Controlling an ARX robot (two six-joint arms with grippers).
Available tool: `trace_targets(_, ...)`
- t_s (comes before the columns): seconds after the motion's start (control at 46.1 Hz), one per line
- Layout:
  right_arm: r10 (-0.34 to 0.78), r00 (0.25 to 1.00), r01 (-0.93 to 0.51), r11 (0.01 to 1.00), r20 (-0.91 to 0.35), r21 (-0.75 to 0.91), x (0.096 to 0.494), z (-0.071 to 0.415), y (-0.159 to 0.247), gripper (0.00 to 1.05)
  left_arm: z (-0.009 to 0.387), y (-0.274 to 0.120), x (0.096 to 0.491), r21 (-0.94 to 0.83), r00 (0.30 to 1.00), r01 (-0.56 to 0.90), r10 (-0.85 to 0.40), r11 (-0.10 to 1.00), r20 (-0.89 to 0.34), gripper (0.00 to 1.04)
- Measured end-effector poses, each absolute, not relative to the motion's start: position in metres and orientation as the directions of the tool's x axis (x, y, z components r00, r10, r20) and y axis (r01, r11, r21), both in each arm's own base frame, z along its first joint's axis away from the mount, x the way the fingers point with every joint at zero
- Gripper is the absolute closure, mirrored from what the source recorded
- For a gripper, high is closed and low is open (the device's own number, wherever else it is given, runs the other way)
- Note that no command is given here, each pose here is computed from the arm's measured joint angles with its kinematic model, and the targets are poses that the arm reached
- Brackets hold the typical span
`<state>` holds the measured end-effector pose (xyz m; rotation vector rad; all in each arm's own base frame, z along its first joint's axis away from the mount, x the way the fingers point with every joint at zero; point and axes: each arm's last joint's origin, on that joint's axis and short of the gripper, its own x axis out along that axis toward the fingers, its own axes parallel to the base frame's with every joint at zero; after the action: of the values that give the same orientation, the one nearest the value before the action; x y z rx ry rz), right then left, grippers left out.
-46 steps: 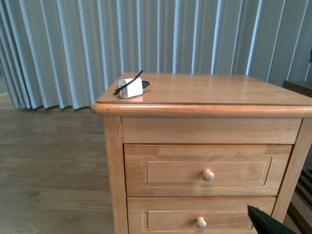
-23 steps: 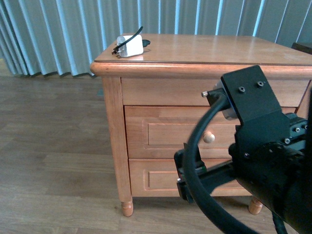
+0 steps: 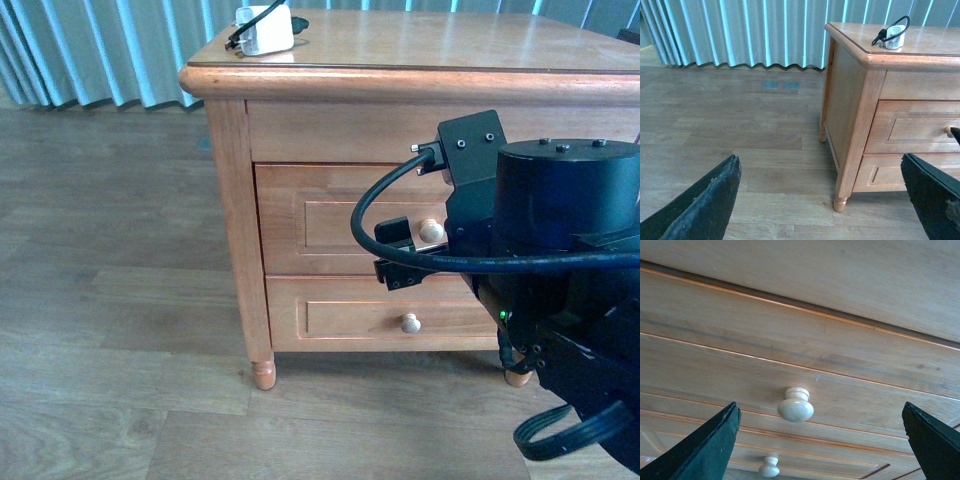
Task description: Put charger into drawer
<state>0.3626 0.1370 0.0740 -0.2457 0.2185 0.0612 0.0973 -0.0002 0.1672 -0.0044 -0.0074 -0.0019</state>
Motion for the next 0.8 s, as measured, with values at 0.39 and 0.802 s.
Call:
trace_targets(0.39,-0.002,0.973,-0.055,0.969,-0.232,-0.241,0.389,0.054,0.14,0.08,0.167,0.0,0.097,-0.004,1.0,0.002,-0.002,1.0,0.007,0.06)
trace_targets(0.802,-0.033,0.971,-0.028,0.968,-0.235,-0.249,0.396,0.046,0.141,0.08,0.167,0.0,0.097,-0.004,1.0,0.002,-0.002,1.0,0.007,0.06)
